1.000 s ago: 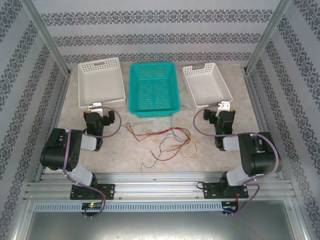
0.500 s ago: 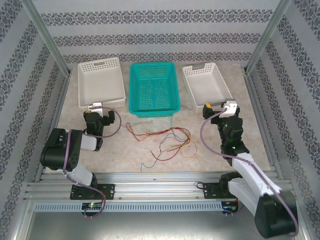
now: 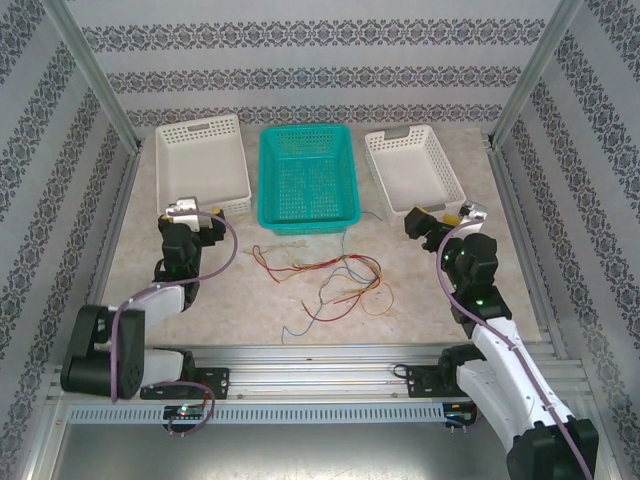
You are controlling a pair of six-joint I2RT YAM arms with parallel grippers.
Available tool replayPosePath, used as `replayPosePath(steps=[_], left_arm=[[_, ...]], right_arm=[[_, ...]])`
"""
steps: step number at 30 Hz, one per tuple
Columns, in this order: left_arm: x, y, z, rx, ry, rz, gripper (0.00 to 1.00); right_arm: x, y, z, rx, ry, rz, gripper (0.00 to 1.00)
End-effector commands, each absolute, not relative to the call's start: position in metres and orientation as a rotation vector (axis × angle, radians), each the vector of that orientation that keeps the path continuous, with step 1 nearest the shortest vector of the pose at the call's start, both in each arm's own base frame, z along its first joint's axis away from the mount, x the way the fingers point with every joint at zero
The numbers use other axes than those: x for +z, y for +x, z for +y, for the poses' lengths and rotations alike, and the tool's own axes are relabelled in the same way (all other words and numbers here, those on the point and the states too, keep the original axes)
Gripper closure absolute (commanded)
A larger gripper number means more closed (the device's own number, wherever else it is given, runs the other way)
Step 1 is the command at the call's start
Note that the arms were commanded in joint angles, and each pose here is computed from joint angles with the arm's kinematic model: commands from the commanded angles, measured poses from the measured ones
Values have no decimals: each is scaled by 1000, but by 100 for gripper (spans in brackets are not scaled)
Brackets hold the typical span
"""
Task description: Untangle the cables
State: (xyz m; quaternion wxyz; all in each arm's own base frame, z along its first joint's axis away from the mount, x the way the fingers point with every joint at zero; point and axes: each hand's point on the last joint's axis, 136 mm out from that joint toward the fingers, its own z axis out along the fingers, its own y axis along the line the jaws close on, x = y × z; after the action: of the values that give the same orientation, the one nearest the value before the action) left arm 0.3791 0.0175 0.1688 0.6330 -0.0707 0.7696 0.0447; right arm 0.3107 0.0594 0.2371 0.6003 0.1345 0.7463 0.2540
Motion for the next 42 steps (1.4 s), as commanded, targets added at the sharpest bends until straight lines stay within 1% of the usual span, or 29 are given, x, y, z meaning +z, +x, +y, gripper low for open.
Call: replayPosePath(steps=[1, 6, 8, 9, 11, 15, 18, 23, 32, 36, 42], left_arm=[[186, 374, 4, -66, -244, 1758, 0], [223, 359, -18, -300, -285, 1759, 0], [229, 346, -8, -392, -497, 1737, 0], [236, 340, -9, -417, -518, 1736, 0], [250, 330, -20, -465, -463, 1769, 0], [260, 317, -33, -533, -421, 1819, 0], [252, 310, -36, -572, -475, 1878, 0], [221, 295, -48, -628, -503, 2042, 0], [178, 275, -60, -541, -497, 2257, 0], [168, 271, -68, -489, -459, 2291, 0], [151, 265, -94, -531, -396, 2351, 2]], right_arm=[[243, 311, 77, 646, 273, 1775, 2], [230, 310, 88, 620, 228, 1904, 2], [227, 308, 92, 612, 202, 1932, 2], [224, 307, 94, 607, 196, 1946, 2], [219, 304, 97, 593, 186, 1980, 2], [202, 298, 106, 561, 150, 2070, 2], [189, 290, 113, 542, 135, 2121, 2], [168, 275, 122, 495, 105, 2198, 2], [120, 261, 134, 399, 85, 2380, 2], [108, 256, 141, 369, 33, 2417, 3], [76, 249, 147, 320, -6, 2504, 4]])
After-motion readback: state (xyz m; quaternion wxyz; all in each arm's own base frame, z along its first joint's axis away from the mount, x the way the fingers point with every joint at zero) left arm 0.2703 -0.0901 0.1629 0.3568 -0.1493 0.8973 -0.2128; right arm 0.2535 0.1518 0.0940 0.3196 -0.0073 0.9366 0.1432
